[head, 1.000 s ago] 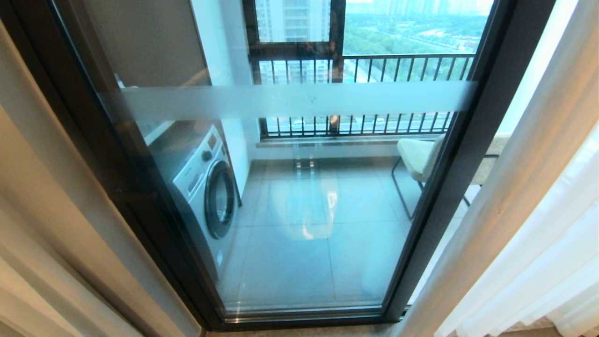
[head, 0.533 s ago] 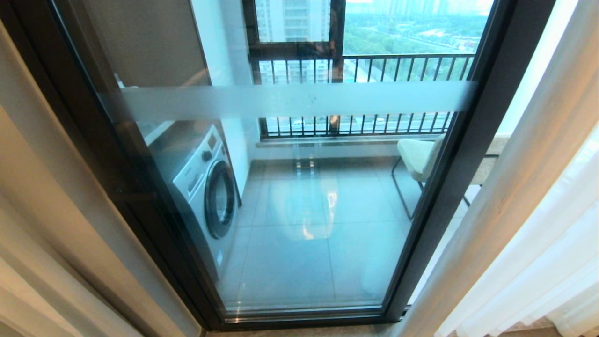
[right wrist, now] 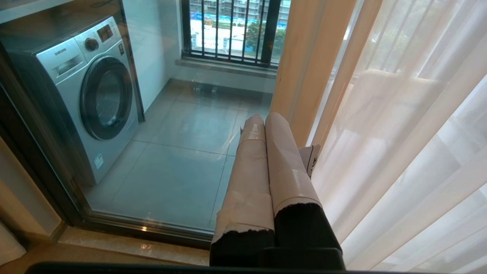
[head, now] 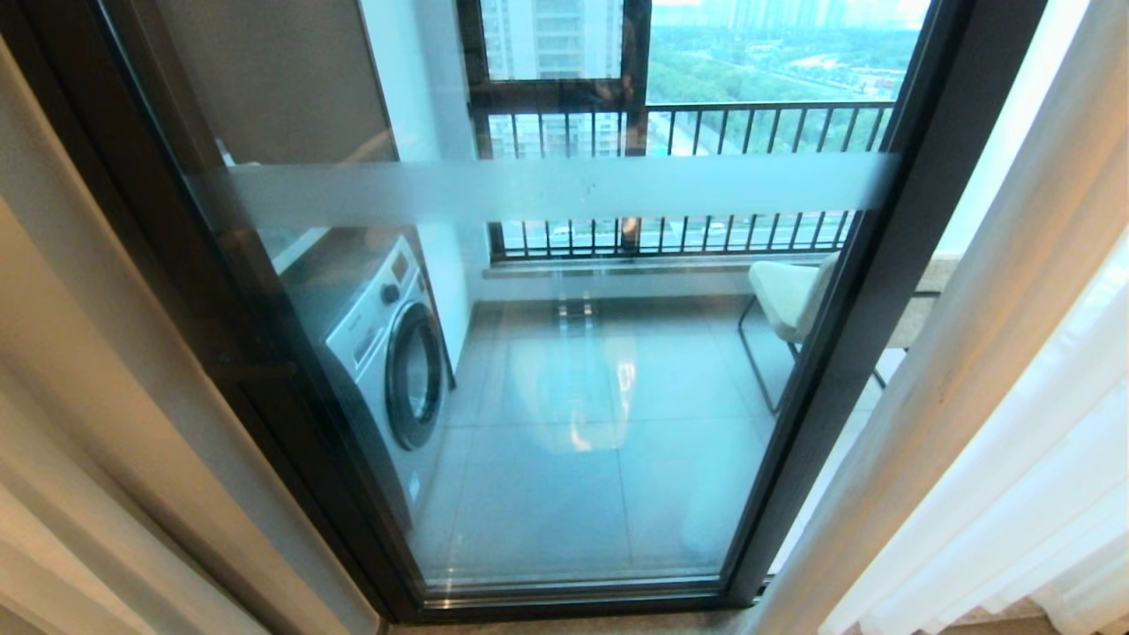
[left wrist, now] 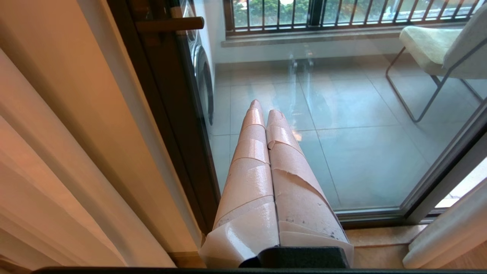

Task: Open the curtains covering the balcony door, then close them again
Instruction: Pull the inner curtains open on both sides

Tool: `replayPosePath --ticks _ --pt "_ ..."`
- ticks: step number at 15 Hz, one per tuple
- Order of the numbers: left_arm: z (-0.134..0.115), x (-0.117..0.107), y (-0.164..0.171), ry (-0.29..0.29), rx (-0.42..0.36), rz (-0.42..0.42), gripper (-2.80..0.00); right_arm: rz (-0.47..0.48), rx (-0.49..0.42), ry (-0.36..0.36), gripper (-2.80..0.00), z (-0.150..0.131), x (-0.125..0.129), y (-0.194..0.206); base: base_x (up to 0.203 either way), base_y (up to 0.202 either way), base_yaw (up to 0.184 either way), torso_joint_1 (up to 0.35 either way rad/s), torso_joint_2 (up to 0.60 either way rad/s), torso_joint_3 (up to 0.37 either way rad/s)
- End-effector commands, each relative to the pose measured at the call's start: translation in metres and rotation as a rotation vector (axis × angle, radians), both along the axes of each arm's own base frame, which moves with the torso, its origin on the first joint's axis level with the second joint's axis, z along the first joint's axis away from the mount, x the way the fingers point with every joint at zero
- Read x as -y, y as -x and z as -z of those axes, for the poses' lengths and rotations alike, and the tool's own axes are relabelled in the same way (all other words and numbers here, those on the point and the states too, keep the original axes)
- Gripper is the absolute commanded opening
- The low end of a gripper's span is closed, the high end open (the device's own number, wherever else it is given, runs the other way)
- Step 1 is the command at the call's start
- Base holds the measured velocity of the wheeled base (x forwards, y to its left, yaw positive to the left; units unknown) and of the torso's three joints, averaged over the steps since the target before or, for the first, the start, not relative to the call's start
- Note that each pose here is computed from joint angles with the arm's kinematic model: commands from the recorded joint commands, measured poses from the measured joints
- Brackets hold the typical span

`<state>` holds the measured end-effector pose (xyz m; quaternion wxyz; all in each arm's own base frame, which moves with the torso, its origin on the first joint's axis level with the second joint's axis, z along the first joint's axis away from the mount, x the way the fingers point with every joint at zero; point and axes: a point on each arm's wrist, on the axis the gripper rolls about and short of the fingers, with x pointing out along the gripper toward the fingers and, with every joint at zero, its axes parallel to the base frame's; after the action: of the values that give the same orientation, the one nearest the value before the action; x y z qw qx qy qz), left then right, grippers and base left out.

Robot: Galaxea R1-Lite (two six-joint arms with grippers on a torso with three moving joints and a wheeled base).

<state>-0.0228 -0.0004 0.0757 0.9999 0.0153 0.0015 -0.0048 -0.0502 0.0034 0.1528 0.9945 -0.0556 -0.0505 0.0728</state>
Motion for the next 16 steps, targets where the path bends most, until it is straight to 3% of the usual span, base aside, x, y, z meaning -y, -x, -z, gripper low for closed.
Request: replayPosePath --ticks 1,10,11,16 --pt "0.000 0.000 0.000 0.000 0.000 0.000 -2.80 -0.002 -0.030 0.001 -2.80 -0.007 0.000 -0.006 0.000 0.000 0.000 0.000 0.00 0.000" --pt "0.000 0.000 0.000 0.000 0.000 0.000 -2.80 -0.026 -0.120 0.001 -2.80 -0.056 0.000 -0.060 0.000 0.000 0.000 0.000 0.00 0.000" --pt "0.000 0.000 0.000 0.000 0.000 0.000 -2.80 -0.025 -0.120 0.000 0.00 -0.063 0.000 -0.066 0.000 0.000 0.000 0.000 0.00 0.000" --pt "0.000 0.000 0.000 0.000 0.000 0.000 -2.80 0.005 -0.071 0.000 0.00 -0.090 -0.001 -0.107 0.000 0.000 0.000 0.000 0.00 0.000"
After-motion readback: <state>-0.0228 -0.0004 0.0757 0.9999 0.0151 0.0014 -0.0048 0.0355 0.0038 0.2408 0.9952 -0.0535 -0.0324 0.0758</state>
